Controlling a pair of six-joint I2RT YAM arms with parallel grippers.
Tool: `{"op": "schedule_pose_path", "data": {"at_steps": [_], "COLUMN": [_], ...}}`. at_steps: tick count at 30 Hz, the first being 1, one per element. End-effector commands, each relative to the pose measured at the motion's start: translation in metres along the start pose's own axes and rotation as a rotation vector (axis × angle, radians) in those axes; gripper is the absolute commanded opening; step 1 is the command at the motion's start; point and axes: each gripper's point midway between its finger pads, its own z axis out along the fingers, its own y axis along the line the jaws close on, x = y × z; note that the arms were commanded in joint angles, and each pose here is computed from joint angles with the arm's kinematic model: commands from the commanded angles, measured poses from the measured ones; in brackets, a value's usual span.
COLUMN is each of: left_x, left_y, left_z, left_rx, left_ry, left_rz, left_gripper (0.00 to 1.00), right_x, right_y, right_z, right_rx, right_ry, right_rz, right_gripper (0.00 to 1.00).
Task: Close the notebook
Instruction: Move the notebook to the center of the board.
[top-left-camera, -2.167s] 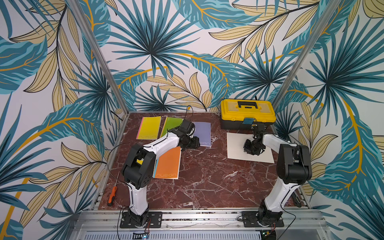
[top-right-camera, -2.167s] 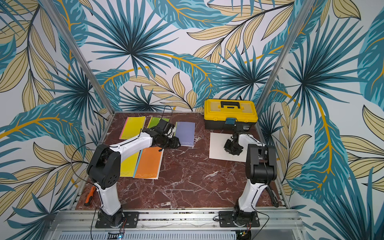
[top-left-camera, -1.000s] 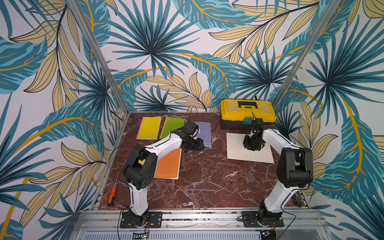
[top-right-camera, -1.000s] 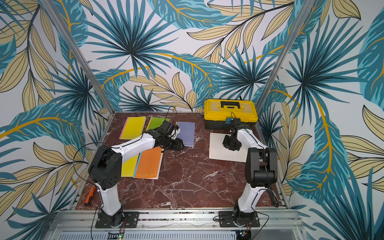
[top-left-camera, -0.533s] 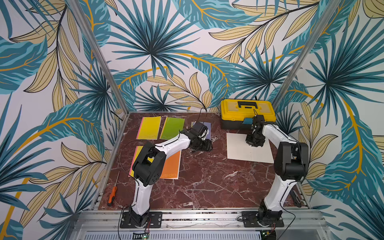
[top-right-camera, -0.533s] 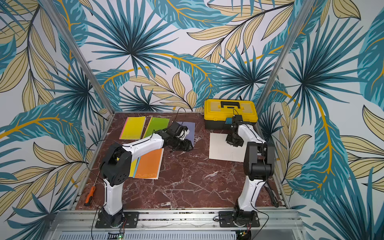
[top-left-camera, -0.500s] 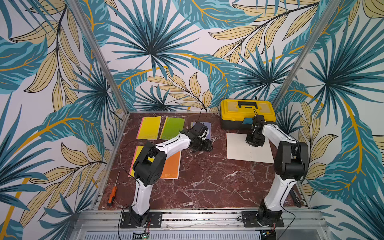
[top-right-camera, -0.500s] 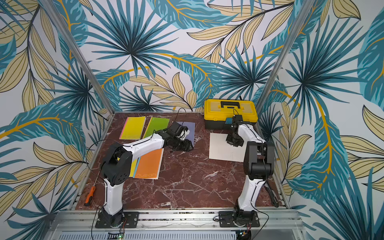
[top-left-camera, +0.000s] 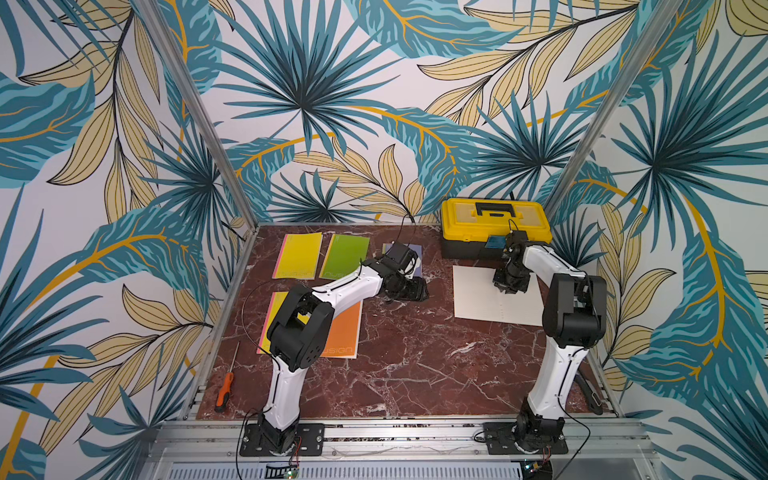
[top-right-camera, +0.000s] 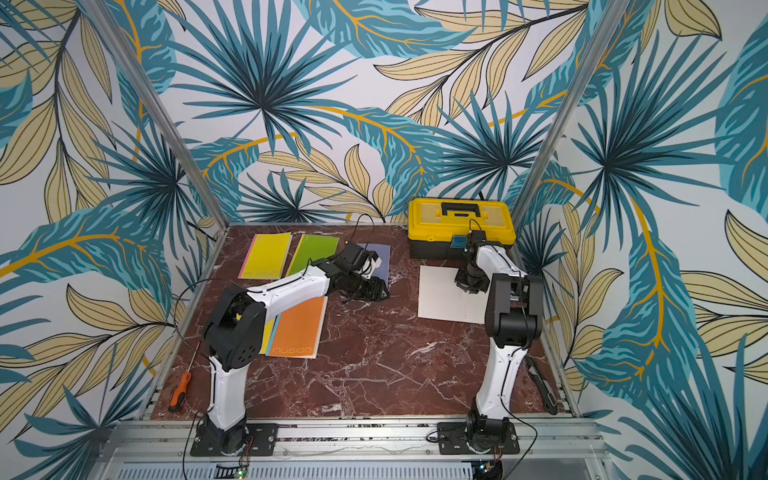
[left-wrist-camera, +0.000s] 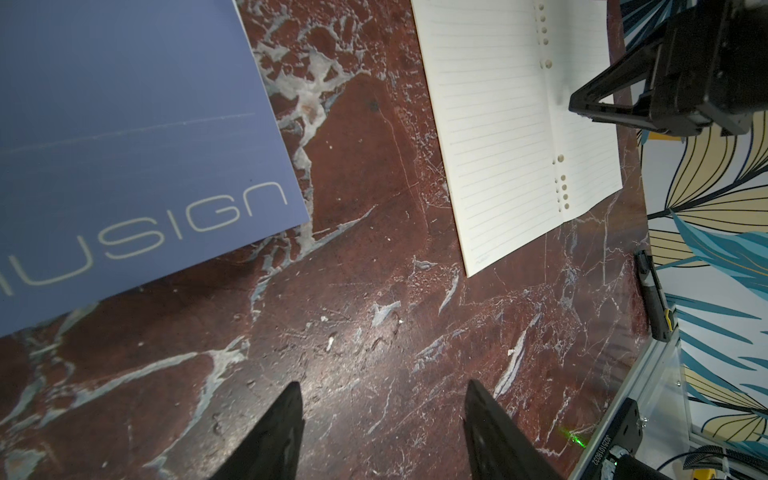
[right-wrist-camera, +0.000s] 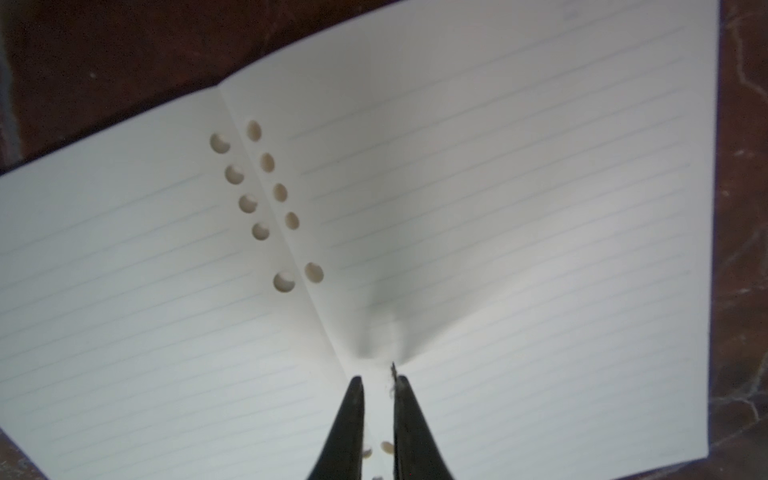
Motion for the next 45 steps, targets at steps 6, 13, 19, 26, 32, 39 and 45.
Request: {"op": "schedule_pose_path", "data": {"at_steps": [6, 13, 19, 26, 32, 39, 45], "left_x": [-0.006, -0.006, -0.006, -0.005, -0.003, -0.001, 0.007], "left_y": [-0.006, -0.006, -0.008, -0.009, -0.009, -0.008, -0.008], "left_z": [0.002, 0.004, 0.004, 0.002, 0.002, 0.002, 0.006], "left_rx": [0.015, 0.018, 0.022, 0.024, 0.022, 0.022, 0.023], "left_ry": [-0.008, -0.005, -0.003, -0.003, -0.002, 0.001, 0.009], "left_rz": [0.011, 0.011, 0.013, 0.013, 0.014, 0.010, 0.007], "left_gripper": [0.63, 0.63, 0.63, 0.63, 0.63, 0.63, 0.63], "right_x": [0.009, 0.029, 0.048, 0.071, 0.089, 0.116, 0.149], "right_y": [-0.007, -0.002, 0.002, 0.016, 0.025, 0.038, 0.058], "right_z": [0.017, 0.027, 0.024, 0.019, 0.018, 0.013, 0.009], "right_rx": [0.035, 0.011, -0.014, -0.025, -0.040, -0.051, -0.075], "right_ry": [0.068, 0.145, 0.213, 0.268, 0.305, 0.331, 0.348], "right_rz": [-0.025, -0.050, -0.089, -0.159, -0.193, -0.241, -0.278], "right_gripper": [0.16, 0.16, 0.16, 0.16, 0.16, 0.16, 0.16]}}
